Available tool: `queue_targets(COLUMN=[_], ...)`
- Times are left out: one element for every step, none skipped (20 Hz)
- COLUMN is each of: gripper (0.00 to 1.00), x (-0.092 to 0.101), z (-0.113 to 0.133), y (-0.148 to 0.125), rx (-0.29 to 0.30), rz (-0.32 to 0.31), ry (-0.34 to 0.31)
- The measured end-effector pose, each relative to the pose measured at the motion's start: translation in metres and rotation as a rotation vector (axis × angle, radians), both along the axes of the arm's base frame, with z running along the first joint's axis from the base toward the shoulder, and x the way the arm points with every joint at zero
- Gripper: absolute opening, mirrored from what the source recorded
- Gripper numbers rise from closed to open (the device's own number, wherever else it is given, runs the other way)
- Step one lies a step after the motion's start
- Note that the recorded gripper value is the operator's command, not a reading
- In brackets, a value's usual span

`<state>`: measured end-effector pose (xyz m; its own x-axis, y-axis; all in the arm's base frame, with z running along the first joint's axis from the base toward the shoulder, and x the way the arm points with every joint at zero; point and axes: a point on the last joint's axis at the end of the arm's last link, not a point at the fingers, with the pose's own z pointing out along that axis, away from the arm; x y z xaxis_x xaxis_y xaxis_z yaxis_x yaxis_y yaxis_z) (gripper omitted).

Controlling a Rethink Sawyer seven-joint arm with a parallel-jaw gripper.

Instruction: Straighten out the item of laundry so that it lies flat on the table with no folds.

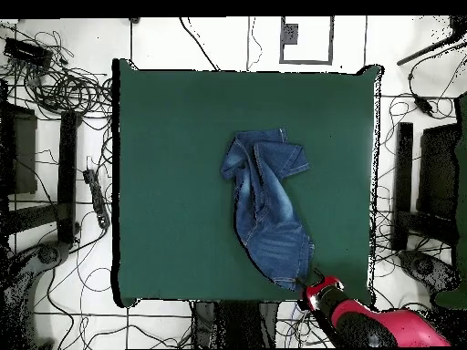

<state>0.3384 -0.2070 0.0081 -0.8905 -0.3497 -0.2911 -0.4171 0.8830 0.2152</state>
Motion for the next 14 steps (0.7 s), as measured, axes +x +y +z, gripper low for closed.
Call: queue_targets(gripper=[1.0, 1.0, 1.0, 1.0, 1.0, 1.0, 1.0, 1.0, 1.0, 1.0, 1.0, 1.0, 1.0, 1.0], x=[0.002, 0.005, 0.007, 0.01, 0.014, 0.019, 0.023, 0.028, 0.031, 0.037, 0.042, 0.053, 0.059, 0.063], z=[0.001, 0.002, 0.003, 0.004, 0.007, 0.009, 0.011, 0.014, 0.015, 0.018, 0.021, 0.026, 0.029, 0.031], y=[0.002, 0.003, 0.005, 0.006, 0.008, 0.012, 0.015, 0.019, 0.022, 0.027, 0.032, 0.043, 0.049, 0.052], rx=[-0.01, -0.018, -0.026, -0.037, -0.055, -0.074, -0.089, -0.111, -0.121, -0.139, -0.154, -0.178, -0.189, -0.194], rz=[0.015, 0.028, 0.039, 0.052, 0.074, 0.099, 0.117, 0.146, 0.161, 0.185, 0.207, 0.242, 0.256, 0.263], ry=[-0.001, -0.002, -0.002, -0.002, -0.003, -0.003, -0.003, -0.004, -0.004, -0.006, -0.007, -0.007, -0.007, -0.007])
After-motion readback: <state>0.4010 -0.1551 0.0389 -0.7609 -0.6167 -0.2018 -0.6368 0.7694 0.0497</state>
